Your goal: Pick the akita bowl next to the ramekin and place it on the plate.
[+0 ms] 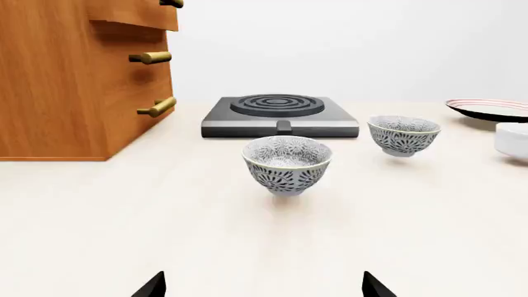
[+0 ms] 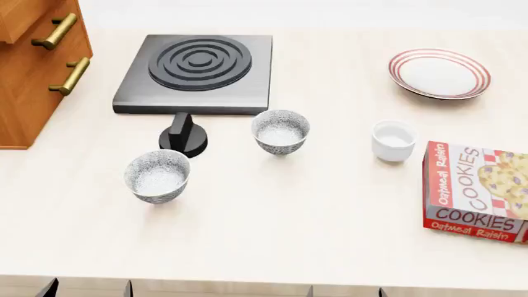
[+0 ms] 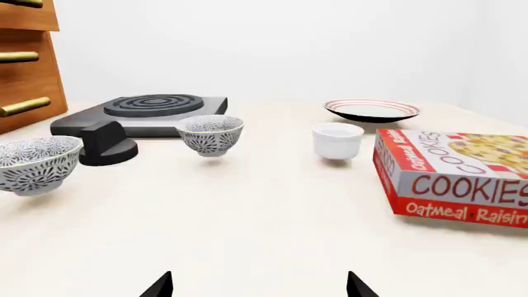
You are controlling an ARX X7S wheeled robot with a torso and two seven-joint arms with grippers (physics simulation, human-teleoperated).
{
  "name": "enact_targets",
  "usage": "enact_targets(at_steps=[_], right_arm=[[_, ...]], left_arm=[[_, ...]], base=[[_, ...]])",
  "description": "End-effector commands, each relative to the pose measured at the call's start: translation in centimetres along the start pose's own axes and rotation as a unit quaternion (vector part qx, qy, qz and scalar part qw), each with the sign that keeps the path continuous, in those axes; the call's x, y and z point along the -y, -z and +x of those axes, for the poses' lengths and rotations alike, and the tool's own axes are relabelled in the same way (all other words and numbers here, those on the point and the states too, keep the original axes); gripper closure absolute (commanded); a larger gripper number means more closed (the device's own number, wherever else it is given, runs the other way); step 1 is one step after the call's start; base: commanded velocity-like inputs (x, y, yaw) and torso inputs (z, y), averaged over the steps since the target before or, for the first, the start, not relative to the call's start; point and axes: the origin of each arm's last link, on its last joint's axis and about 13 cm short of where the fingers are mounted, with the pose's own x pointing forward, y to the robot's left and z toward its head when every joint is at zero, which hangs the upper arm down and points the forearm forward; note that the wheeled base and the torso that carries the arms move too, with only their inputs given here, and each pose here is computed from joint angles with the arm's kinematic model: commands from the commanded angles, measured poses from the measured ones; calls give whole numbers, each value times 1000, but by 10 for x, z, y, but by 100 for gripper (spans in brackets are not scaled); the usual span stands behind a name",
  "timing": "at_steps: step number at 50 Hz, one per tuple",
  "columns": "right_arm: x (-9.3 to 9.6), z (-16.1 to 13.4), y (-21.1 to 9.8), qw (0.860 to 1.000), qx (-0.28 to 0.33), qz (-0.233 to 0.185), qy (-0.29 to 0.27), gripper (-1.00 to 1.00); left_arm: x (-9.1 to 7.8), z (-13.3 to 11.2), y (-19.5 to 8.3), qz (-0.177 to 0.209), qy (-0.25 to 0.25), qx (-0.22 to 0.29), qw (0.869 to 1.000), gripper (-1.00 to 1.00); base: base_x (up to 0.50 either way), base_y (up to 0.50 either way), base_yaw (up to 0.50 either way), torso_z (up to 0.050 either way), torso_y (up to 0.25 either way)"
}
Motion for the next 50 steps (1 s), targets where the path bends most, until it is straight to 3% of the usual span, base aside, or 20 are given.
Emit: enact_targets(at_steps=[1, 21, 26, 33, 50], right_arm=[[0, 0, 1, 1000, 3, 2, -2, -100], [-1, 1, 1, 1000, 0, 4, -8, -100], [-1, 1, 0, 1000, 2, 2, -5, -100], [-1, 1, 0, 1000, 0, 5, -8, -100], [-1, -8, -27, 1000, 24, -3, -3, -100]], left_arm=[[0, -1, 0, 0, 2, 0, 1000, -100], [2, -3, -1, 7, 5, 8, 1000, -100], [0, -4, -1, 31, -7, 34, 999, -100], [-2, -4, -2, 17, -9, 30, 999, -100], [-2, -13, -22, 21, -13, 48, 999, -100]], base=[[0, 0, 0, 0, 0], [0, 0, 0, 0, 0], [0, 0, 0, 0, 0], [0, 0, 0, 0, 0], [0, 0, 0, 0, 0]])
